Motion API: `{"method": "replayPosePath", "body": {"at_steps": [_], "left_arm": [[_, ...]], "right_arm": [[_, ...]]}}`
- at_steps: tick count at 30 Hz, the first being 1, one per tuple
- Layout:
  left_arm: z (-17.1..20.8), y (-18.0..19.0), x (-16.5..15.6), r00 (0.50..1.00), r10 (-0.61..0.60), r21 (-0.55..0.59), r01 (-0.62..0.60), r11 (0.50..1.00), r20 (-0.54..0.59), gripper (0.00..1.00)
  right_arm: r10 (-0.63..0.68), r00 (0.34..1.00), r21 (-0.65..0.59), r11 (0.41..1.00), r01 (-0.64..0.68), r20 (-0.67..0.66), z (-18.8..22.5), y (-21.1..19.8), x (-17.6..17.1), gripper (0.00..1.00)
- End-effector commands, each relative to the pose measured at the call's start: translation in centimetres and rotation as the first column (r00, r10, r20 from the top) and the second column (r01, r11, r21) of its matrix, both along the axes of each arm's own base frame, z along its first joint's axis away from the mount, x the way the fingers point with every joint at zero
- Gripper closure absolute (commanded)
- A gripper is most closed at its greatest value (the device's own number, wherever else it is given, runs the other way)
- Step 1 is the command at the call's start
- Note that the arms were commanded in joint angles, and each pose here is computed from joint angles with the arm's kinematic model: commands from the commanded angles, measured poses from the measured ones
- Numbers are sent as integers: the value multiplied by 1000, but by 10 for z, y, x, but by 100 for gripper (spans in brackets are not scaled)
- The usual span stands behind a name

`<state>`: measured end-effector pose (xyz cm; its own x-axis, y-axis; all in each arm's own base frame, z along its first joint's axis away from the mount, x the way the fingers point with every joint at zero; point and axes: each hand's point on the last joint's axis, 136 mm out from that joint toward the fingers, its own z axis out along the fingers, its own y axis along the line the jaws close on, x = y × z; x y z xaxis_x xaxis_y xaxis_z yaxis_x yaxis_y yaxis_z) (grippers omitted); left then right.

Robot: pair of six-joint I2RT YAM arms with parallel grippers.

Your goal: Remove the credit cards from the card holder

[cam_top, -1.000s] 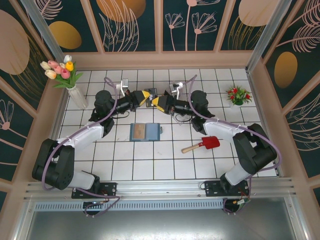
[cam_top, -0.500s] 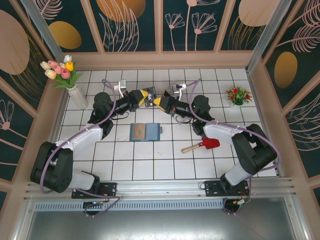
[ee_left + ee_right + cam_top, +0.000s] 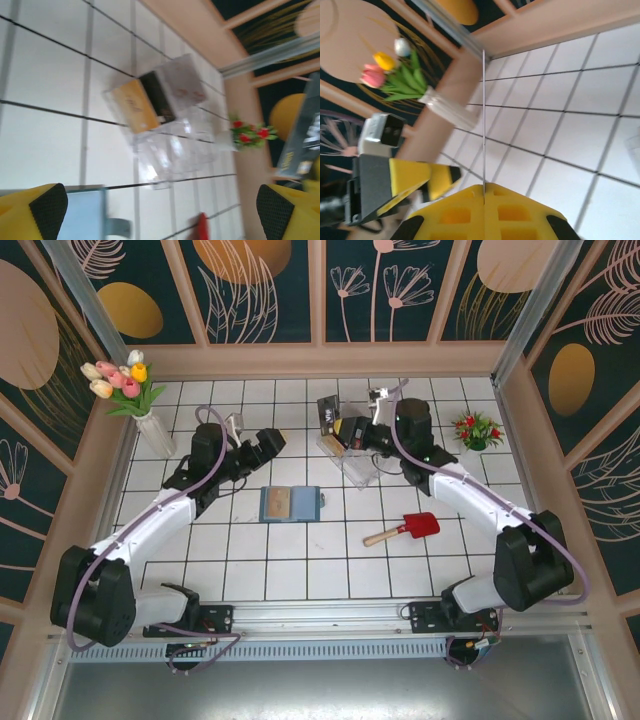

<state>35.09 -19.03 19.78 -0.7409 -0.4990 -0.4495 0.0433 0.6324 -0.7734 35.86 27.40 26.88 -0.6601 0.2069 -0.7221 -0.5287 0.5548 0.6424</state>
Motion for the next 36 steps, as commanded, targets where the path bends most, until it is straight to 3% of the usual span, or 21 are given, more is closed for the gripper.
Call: {"method": "replayPosePath", "body": {"at_steps": [1,8,17,24,36], "left_arm": [[-4,30,-2,998,55,215,-56,975,11,1],[-1,51,-5,994,100,323,-110,940,46,1],[-14,47,-9,998,70,329,-69,942,11,2],[-19,40,-10,999,36,316,-35,948,4,1],[-26,41,-11,999,33,323,-27,946,-14,2]], "right_arm": [[0,997,-341,940,24,72,-32,-24,7,100],[51,995,-556,831,8,90,-63,-25,40,100],[119,990,-685,728,-35,77,-99,-17,78,100],[177,984,-721,687,-95,39,-116,-8,89,100],[159,987,-784,610,-113,-19,-136,-9,97,100]]}}
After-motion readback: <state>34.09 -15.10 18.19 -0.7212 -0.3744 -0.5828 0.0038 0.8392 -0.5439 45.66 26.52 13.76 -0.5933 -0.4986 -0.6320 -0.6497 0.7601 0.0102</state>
